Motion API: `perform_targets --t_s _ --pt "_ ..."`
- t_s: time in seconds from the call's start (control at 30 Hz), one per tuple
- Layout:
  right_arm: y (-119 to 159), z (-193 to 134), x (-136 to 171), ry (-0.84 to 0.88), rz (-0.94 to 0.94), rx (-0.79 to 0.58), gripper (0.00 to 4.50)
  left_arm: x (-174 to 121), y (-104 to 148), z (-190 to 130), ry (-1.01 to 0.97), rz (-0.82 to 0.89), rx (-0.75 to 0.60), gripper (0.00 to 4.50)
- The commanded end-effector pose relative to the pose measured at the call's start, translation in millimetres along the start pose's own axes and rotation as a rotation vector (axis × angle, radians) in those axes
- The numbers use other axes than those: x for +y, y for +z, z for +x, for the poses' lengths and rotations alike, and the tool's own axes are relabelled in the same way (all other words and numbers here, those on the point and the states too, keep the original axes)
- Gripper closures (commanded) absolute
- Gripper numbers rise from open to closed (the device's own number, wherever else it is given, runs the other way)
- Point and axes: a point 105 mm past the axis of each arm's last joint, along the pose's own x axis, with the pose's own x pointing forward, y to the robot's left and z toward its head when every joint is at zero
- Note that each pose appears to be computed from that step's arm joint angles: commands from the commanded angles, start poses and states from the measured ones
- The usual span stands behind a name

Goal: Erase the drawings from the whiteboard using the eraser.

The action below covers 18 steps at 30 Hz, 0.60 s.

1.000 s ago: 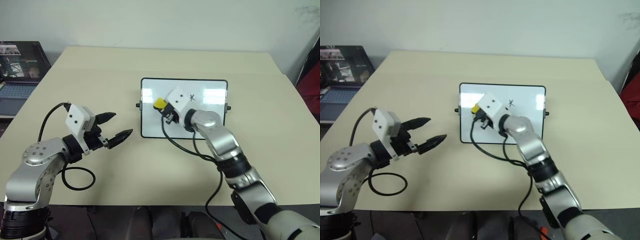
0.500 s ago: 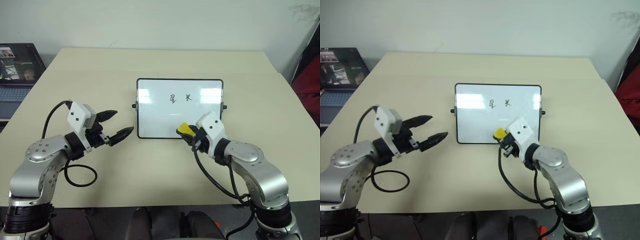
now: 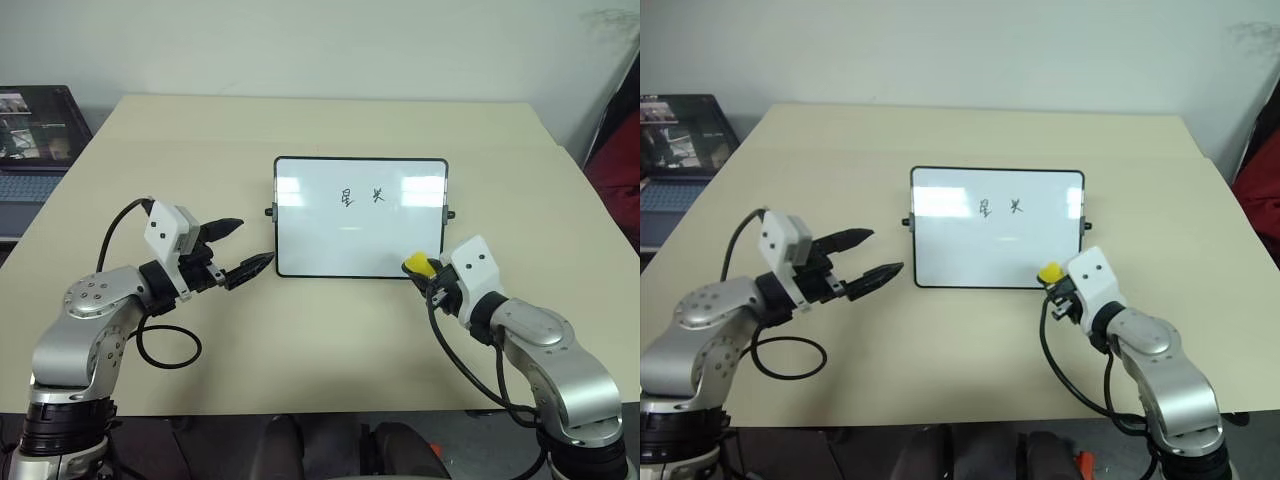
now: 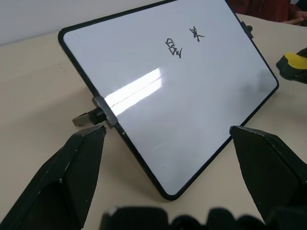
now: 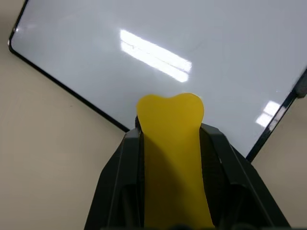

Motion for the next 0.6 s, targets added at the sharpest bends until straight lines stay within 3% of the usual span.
perform_targets --t_s 0.03,0.33,0.6 --pt "33.9 6.5 11.0 0.036 -0.066 -0.11 3.3 -1.6 18.1 3.9 -0.017 0.068 -0.043 0.0" --pt "89.9 59.9 15.2 0.02 -0.238 -0.219 3.3 -6.6 18.1 1.5 -0.041 0.071 -0.038 0.0" --pt "117.1 86.4 2.3 -0.003 -0.351 -0.269 3.3 -13.1 22.7 -2.9 -0.077 0.022 -0.07 0.0"
